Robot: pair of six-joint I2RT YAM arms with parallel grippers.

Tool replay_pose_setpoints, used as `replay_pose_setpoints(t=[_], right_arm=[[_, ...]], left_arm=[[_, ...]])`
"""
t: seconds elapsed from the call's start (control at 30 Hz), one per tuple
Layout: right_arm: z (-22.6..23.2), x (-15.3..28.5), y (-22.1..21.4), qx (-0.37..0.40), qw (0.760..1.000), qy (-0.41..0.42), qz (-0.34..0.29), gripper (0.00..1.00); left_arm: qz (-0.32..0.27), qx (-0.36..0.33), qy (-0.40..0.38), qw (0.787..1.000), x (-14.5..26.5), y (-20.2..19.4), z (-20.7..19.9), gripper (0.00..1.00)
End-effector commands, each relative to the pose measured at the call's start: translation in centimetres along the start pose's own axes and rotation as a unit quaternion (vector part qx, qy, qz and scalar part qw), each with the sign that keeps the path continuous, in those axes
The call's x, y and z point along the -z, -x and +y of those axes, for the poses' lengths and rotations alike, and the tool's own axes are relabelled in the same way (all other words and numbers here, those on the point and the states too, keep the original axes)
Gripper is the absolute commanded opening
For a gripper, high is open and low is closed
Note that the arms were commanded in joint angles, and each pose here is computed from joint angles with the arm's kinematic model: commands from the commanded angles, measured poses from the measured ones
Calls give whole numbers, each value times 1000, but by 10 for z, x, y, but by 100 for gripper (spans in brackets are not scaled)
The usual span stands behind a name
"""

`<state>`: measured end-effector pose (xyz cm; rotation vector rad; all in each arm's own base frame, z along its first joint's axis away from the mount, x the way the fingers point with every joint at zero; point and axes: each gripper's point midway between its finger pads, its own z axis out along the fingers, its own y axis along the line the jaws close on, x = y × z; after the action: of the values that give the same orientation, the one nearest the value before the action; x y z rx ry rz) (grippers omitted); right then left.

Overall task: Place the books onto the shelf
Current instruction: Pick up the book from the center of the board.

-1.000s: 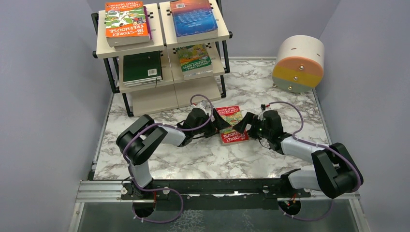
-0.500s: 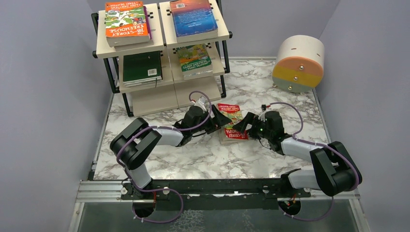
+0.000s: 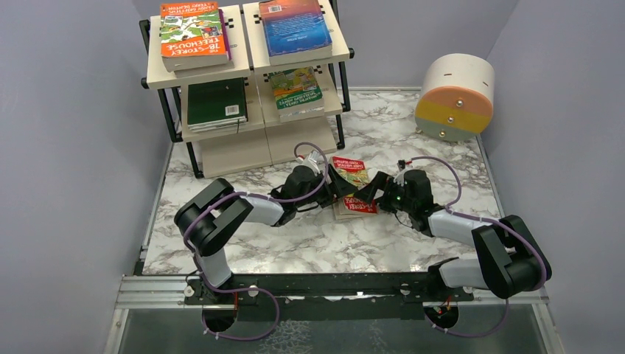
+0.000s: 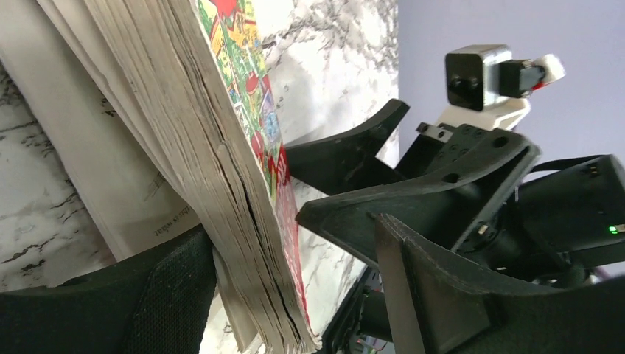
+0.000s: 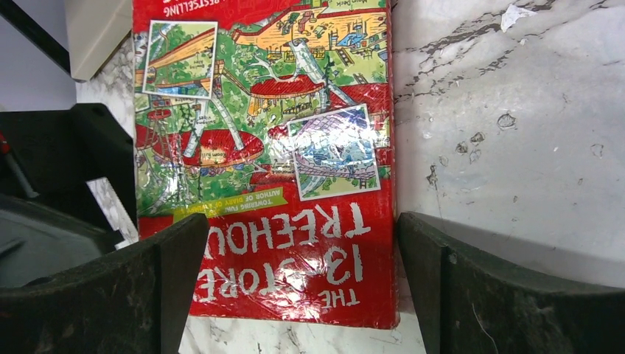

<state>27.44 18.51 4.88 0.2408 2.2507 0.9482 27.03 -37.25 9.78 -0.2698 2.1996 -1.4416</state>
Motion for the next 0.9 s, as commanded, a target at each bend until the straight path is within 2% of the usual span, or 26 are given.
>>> replay_pose_setpoints(t=[0.0, 0.2, 0.4, 0.53, 0.73, 0.87], right_arm=[[-2, 2, -14, -12, 1000, 9, 27, 96], [-1, 2, -13, -11, 1000, 10, 27, 96], [-2, 2, -12, -11, 1000, 8, 27, 96], [-3, 3, -10, -13, 1000, 4, 25, 96], [-1, 12, 0, -10, 1000, 5, 10, 96], [4, 23, 12, -9, 1000, 20, -1, 96]], left_arm=[[21, -3, -37, 999, -7, -11, -18, 65], [25, -1, -35, 999, -11, -14, -15, 60], [20, -2, -36, 999, -10, -12, -17, 49], [16, -4, -39, 999, -6, -10, -20, 34], [7, -8, -46, 999, 2, -4, -25, 2], [-8, -7, -51, 999, 12, 6, -29, 0]])
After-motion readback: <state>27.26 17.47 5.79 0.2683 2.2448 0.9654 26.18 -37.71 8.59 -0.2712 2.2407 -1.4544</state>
